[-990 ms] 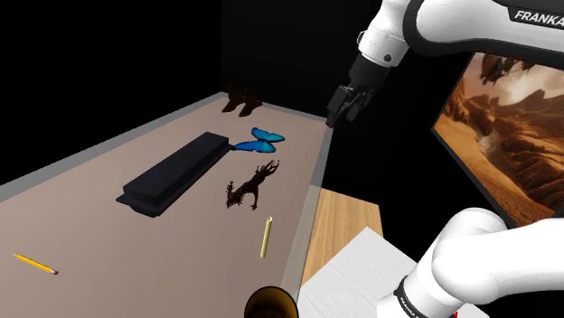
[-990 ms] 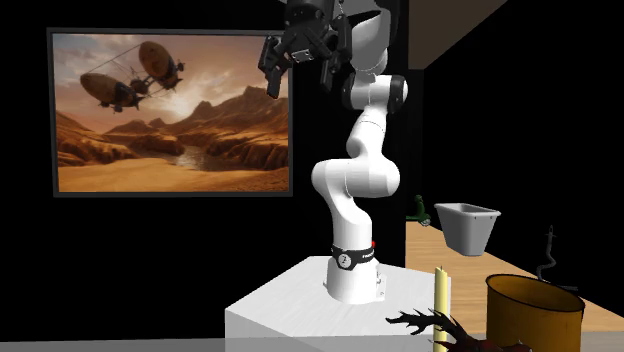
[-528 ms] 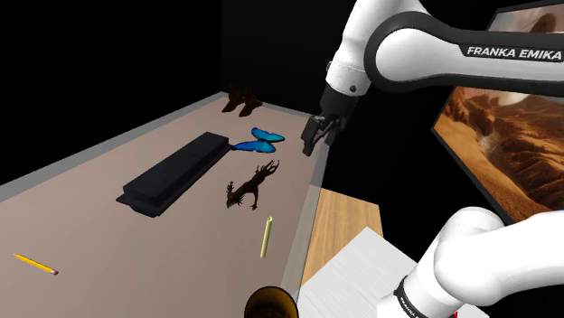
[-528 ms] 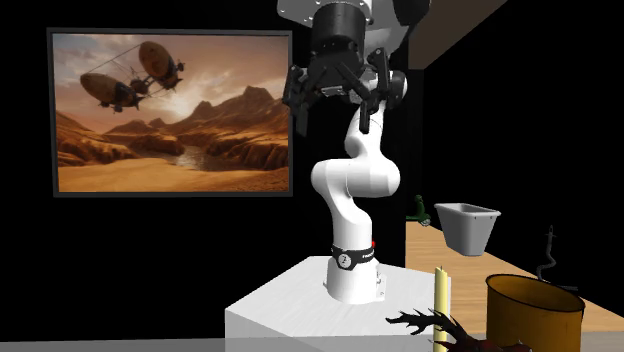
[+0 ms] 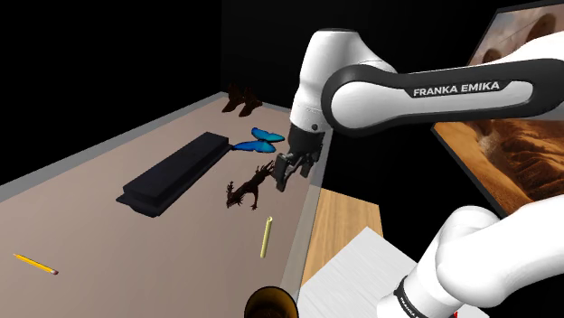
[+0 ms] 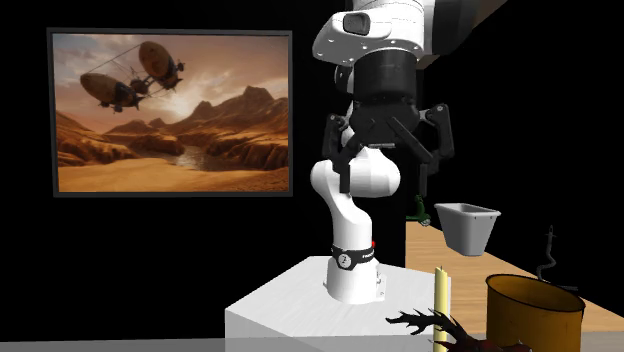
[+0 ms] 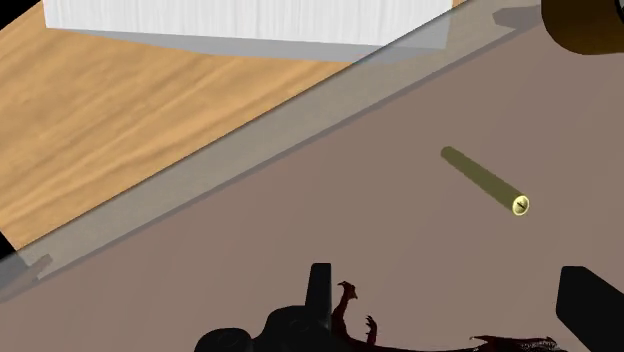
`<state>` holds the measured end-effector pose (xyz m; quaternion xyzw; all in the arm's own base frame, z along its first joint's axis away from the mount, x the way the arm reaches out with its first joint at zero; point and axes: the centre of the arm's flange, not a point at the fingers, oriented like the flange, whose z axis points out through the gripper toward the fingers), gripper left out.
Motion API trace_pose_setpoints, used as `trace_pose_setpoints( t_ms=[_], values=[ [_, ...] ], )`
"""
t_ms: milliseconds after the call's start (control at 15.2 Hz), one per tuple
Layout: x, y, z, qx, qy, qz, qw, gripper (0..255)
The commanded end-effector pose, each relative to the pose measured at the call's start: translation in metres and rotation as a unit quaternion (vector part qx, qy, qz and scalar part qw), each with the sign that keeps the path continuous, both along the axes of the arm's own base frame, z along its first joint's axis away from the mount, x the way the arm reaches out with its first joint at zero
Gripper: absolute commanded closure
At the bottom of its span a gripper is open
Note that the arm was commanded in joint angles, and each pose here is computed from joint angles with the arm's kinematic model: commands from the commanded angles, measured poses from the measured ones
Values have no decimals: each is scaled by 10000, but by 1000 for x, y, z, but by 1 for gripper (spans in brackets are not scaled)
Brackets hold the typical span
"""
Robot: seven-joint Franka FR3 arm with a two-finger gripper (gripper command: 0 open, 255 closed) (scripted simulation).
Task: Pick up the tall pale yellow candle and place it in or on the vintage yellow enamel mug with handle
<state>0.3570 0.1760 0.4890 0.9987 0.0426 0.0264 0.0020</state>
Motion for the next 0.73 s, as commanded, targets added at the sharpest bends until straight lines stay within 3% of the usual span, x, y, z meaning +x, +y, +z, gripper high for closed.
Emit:
trace_pose_setpoints(
  t_ms=[0, 396, 660],
  values=[
    [2, 17, -20, 9, 123, 42, 9999, 0],
    [4, 66, -74, 28, 458, 159, 9988, 0],
    [3, 66, -95, 28, 458, 159, 9988, 0]
  ],
)
